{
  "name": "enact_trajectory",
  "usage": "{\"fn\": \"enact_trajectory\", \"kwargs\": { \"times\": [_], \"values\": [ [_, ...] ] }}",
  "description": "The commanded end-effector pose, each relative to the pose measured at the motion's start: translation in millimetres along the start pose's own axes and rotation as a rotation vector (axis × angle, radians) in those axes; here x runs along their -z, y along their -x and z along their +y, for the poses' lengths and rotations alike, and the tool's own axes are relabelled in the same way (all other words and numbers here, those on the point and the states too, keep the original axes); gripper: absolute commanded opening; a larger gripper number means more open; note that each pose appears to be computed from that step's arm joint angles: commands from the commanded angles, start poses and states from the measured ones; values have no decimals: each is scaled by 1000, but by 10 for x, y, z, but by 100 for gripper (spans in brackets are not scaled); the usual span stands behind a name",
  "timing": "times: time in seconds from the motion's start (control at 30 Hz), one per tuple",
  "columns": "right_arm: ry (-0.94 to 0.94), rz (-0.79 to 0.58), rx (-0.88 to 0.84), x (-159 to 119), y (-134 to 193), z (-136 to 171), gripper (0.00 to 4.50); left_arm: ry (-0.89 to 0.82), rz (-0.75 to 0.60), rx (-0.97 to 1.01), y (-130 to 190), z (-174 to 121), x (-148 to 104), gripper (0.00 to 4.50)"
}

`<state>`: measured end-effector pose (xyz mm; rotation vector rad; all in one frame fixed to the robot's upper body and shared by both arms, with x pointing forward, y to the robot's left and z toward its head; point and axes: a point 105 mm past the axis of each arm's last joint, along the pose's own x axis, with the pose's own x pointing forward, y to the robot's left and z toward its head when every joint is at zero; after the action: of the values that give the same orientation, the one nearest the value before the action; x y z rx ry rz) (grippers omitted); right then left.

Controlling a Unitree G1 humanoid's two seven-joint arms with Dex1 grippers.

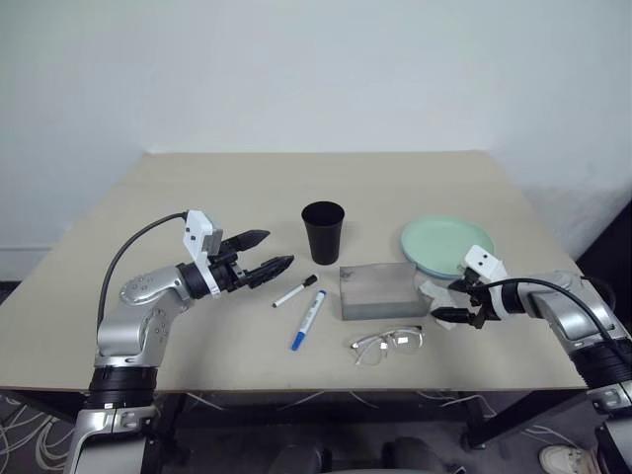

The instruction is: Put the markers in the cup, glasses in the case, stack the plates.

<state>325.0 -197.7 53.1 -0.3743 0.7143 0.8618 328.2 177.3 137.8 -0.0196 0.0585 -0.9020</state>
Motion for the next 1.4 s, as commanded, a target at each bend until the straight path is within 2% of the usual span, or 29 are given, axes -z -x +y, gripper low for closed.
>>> {"fn": "enact_trajectory", "kwargs": {
  "times": [0.03,0.27,0.3,0.4,0.73,0.97,1.13,1.27,1.4],
  "values": [
    [56,9,30,-15,-21,-28,447,-52,-39,1,7,-1,-169,450],
    [75,11,41,-5,-52,-46,447,-54,-38,2,9,-7,-172,450],
    [77,8,44,-8,-54,-52,431,-55,-38,3,9,-7,-171,450],
    [80,2,53,-17,-56,-71,353,-55,-37,2,11,-8,-170,450],
    [77,-8,61,-29,-45,-106,3,-56,-38,4,9,-10,-167,450],
    [87,-27,60,-117,29,-143,3,-57,-38,5,1,-4,-172,450],
    [133,-132,80,-483,204,-243,3,-58,-39,5,-3,11,-176,450],
    [109,-185,209,-745,254,-520,3,-60,-41,6,-18,22,-185,450],
    [96,-164,377,-816,183,-816,3,-62,-43,6,-37,31,-195,450]
  ]
}}
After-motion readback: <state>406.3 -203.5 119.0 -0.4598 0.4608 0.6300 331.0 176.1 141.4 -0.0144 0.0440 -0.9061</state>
